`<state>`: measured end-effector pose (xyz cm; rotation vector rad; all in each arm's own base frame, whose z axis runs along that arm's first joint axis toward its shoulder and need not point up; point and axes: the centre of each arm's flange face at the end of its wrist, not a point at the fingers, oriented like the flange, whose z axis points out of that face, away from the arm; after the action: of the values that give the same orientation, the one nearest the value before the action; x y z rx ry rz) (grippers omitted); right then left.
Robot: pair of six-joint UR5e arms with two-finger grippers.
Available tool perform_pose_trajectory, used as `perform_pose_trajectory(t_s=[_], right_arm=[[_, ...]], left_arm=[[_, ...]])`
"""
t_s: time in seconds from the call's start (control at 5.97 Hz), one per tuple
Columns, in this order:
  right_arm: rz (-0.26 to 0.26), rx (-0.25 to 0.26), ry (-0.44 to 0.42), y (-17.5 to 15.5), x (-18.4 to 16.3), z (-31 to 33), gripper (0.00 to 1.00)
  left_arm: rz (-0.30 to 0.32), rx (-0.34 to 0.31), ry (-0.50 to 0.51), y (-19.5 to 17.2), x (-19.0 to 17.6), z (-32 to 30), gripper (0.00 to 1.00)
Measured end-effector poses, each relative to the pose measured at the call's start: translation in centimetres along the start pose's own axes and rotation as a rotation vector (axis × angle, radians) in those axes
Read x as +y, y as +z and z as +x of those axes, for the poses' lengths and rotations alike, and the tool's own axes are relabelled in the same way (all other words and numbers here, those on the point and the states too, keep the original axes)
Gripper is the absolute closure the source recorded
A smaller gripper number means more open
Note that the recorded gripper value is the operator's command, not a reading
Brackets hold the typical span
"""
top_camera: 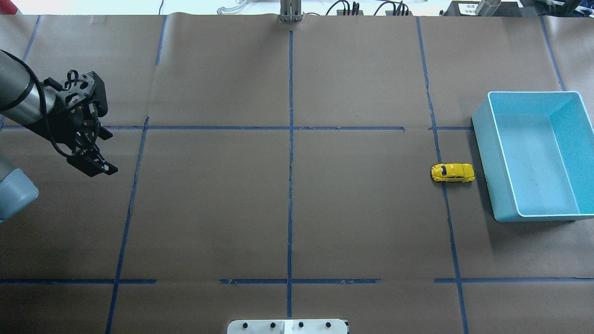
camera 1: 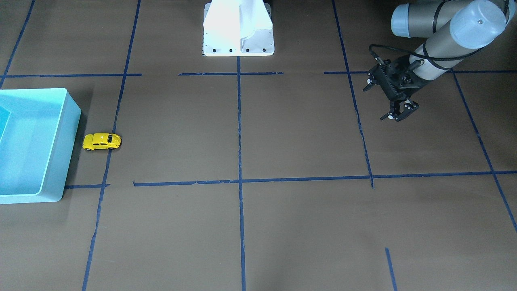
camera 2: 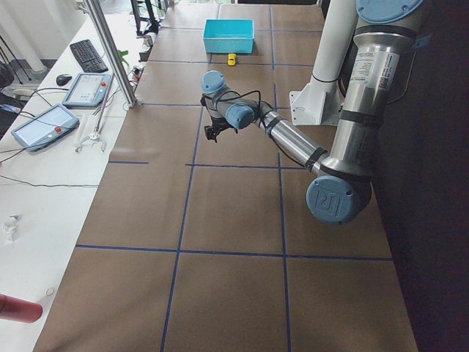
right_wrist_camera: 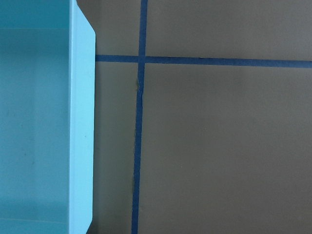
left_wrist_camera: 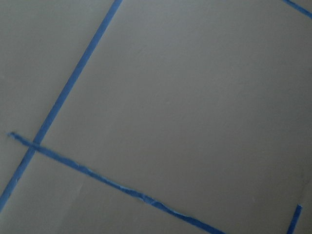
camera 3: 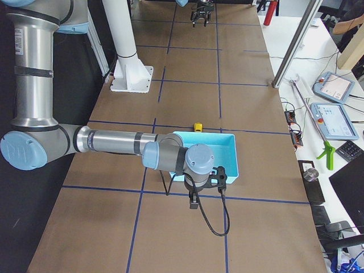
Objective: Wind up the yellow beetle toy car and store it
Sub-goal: 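Withdraw the left arm while the released car rolls toward the bin, then reach the right gripper down to the yellow car beside the bin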
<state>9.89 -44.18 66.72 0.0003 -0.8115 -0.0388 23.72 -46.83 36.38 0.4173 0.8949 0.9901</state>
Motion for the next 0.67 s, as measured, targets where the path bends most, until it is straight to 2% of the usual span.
perform_pose_trajectory(t_s=[0.34, 0.5, 0.67], right_arm=[[0.007, 0.001, -0.015, -0.3, -0.2, -0.3, 0.0], [0.023, 0.004, -0.039, -1.0, -0.5, -1.0, 0.0], [0.062, 0.011, -0.092, -2.0, -1.0, -2.3, 0.0]], left_arm=[[-0.073, -0.062, -0.191, -3.2, 4.0, -3.9, 0.0], [-0.107, -0.123, -0.278, -4.2, 7.6, -6.4, 0.0], [-0.127, -0.172, -0.376, -5.2, 11.2, -8.6, 0.0]])
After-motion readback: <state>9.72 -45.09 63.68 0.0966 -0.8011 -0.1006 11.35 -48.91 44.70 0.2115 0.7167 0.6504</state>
